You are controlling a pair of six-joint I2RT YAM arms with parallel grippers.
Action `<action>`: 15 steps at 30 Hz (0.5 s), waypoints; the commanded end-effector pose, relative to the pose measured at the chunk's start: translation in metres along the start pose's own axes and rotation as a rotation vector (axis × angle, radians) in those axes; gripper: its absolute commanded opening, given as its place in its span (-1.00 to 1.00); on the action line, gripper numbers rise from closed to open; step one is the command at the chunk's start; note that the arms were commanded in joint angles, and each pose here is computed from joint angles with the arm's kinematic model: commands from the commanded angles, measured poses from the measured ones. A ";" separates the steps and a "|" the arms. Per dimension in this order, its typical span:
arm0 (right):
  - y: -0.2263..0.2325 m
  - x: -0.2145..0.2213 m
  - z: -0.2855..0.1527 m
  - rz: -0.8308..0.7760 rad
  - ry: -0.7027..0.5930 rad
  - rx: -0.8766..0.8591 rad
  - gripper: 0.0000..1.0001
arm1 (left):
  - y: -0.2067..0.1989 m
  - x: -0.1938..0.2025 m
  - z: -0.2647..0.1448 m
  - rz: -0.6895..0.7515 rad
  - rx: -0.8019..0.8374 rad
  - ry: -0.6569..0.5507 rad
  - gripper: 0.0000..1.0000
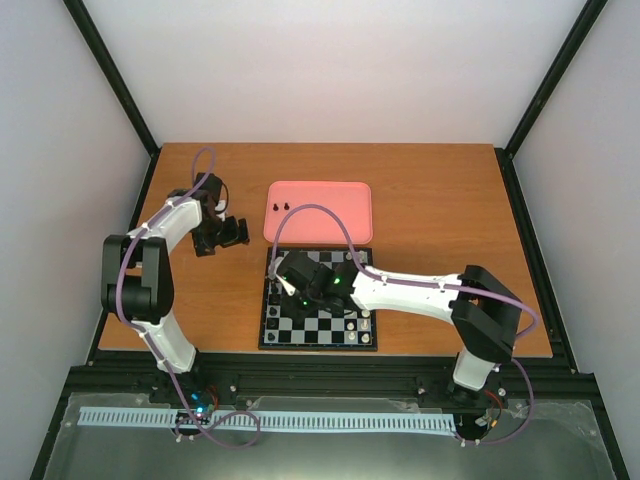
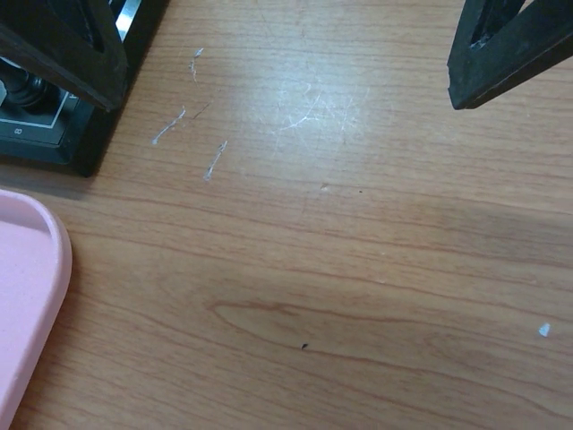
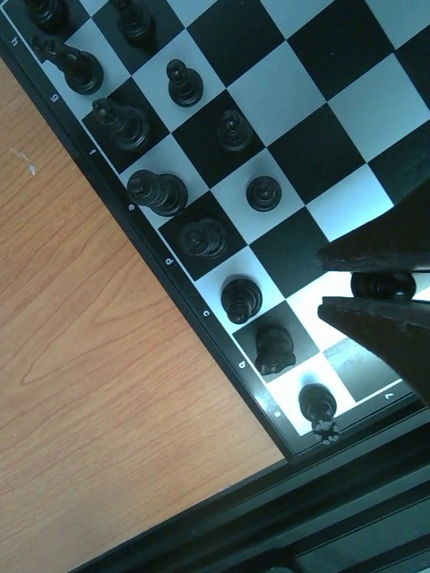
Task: Set up the chess pieces on the board
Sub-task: Place the chess piece on the chessboard.
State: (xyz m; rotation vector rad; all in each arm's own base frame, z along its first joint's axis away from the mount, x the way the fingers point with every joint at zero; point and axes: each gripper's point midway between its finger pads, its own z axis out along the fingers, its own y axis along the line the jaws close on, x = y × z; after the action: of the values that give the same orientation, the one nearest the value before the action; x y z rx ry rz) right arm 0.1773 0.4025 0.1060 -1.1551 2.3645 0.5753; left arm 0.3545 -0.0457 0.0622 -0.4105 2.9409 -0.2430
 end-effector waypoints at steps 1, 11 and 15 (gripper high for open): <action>0.005 -0.004 0.011 -0.006 -0.027 -0.018 -0.94 | -0.001 -0.010 -0.016 0.025 0.004 -0.065 0.99; 0.005 -0.015 0.029 -0.035 -0.019 -0.031 -0.94 | 0.000 -0.009 -0.016 0.026 -0.005 -0.063 0.99; 0.003 -0.014 0.032 -0.022 -0.012 -0.052 -0.95 | 0.001 -0.008 -0.013 0.025 -0.007 -0.054 0.99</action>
State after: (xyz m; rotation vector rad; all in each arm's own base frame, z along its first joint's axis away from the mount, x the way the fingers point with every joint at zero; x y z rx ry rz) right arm 0.1825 0.4169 0.0770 -1.1974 2.3820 0.5767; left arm 0.3554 -0.0428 0.0697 -0.4077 2.9164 -0.2234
